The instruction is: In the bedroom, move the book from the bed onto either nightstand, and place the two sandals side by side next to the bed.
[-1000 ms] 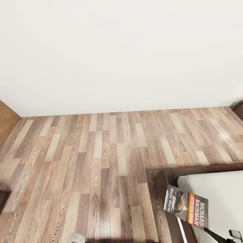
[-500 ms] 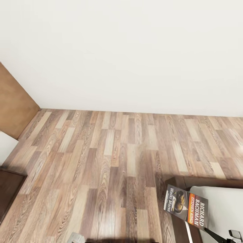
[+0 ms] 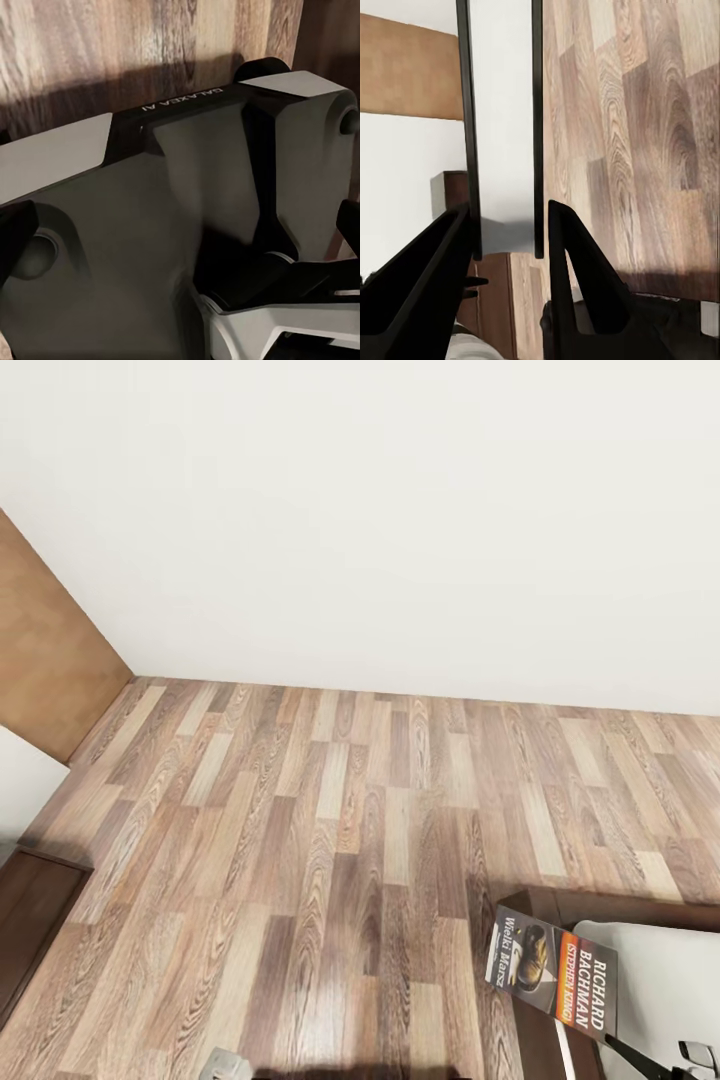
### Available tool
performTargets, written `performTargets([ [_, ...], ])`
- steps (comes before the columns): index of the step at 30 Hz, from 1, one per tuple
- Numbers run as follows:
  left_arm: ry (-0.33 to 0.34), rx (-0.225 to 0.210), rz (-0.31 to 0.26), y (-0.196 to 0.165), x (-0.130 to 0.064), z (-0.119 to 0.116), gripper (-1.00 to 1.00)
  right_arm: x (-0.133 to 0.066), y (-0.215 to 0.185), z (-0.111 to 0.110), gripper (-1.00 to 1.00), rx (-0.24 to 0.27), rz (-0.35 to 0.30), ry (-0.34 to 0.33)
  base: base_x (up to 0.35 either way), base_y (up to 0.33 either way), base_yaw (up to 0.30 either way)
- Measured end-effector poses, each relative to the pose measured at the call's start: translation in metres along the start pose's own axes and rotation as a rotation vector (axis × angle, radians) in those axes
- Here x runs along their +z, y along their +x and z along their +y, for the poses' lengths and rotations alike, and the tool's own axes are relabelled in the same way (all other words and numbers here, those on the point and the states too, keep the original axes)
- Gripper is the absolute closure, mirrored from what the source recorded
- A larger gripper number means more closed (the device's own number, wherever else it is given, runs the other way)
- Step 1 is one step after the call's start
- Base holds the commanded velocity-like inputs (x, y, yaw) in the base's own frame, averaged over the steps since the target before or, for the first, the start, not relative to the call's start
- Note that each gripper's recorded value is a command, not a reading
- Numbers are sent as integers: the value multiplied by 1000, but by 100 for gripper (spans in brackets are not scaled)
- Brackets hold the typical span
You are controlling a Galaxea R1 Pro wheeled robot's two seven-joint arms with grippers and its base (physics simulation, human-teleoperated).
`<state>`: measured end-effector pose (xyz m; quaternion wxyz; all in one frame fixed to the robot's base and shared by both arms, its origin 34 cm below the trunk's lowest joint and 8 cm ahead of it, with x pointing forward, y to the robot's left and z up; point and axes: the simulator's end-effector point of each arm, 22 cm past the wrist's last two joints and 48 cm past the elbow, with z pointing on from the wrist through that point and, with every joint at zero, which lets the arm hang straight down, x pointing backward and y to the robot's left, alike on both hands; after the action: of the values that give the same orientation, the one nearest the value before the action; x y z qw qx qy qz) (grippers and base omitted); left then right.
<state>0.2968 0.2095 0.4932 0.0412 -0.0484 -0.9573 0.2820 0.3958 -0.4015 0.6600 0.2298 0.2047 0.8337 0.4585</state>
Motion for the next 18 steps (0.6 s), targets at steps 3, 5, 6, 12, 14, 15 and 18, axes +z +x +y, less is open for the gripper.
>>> performTargets([
  [3,0,0,0,0,0,0,-100,0,0,0,100,-13,0,-1,0,0,0],
  [5,0,0,0,0,0,0,-100,0,0,0,100,-17,-1,-1,0,0,0],
  [6,0,0,0,0,0,0,-100,0,0,0,100,-18,0,-1,0,0,0],
  [12,0,0,-1,0,0,0,-100,0,0,0,100,-20,0,-2,0,0,0],
  [14,0,1,-3,-1,-1,0,-100,0,-1,1,100,-22,-2,-3,0,0,0],
  [15,0,2,-4,-2,-1,-1,-100,0,-1,1,100,-23,-3,-4,0,0,0],
  [18,-1,5,-8,-3,-2,-1,-100,3,1,4,100,-22,-3,-11,0,0,0],
])
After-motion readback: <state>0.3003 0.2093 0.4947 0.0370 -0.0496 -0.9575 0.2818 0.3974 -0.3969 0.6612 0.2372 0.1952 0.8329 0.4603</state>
